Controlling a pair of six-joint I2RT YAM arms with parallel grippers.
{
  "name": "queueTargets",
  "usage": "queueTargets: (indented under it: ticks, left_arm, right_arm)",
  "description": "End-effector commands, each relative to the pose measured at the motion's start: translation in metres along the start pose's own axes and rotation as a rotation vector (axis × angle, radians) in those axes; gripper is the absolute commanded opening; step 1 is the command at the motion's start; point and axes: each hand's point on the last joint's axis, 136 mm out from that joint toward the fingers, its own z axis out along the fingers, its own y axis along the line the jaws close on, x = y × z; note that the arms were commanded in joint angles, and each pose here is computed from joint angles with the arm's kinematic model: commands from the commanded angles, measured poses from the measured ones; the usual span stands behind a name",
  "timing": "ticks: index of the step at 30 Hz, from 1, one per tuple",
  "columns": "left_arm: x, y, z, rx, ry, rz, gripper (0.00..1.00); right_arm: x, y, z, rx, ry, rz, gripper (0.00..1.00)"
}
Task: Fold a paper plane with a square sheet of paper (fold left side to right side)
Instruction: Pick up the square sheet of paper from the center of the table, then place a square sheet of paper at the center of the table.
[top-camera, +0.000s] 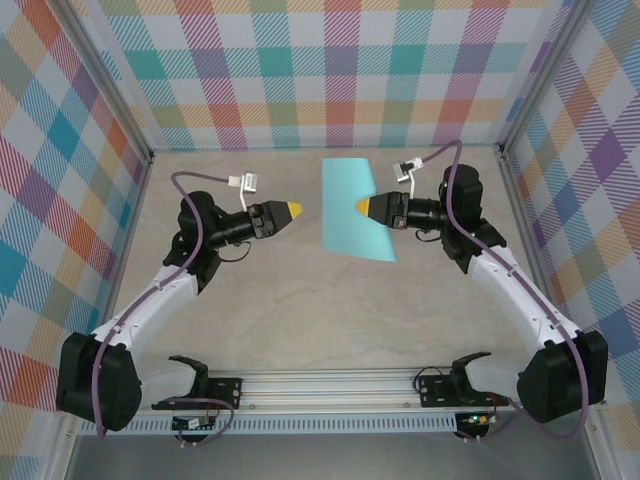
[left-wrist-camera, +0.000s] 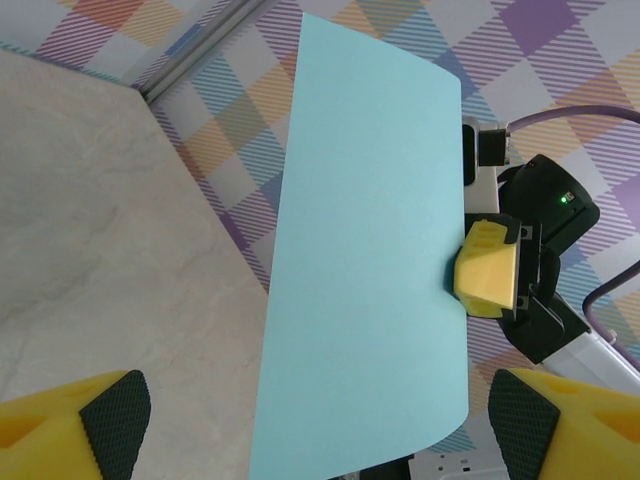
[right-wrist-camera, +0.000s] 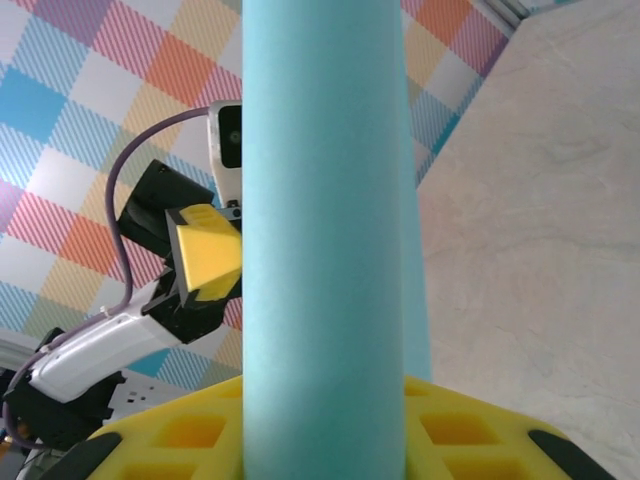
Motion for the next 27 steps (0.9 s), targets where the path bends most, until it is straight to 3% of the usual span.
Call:
queueTargets:
  ticks: [1, 10, 14, 18, 23, 27]
  left_arm:
    - [-0.006, -0.034, 0.005, 0.087, 0.0, 0.065, 0.91]
    - [0.001, -0.055, 0.015, 0.137, 0.017, 0.082, 0.91]
    - [0.003, -0.076, 0.02, 0.197, 0.029, 0.113, 0.83]
    - [0.005, -0.081, 0.021, 0.199, 0.037, 0.127, 0.61]
    - [0.011, -0.066, 0.022, 0.132, 0.049, 0.117, 0.19]
    - [0.022, -0.039, 0.025, 0.043, 0.082, 0.087, 0.02]
  right_arm:
    - [-0.004, 0.041, -0.002, -0.089, 0.008, -0.076, 0.31]
    - [0.005, 0.074, 0.008, -0.159, 0.032, -0.109, 0.31]
    - [0.007, 0.078, 0.012, -0.164, 0.035, -0.103, 0.31]
    - [0.008, 0.071, 0.012, -0.133, 0.023, -0.099, 0.3]
    - [0.01, 0.059, 0.009, -0.049, 0.011, -0.106, 0.31]
    - [0.012, 0.031, 0.0, 0.148, -0.008, -0.11, 0.4]
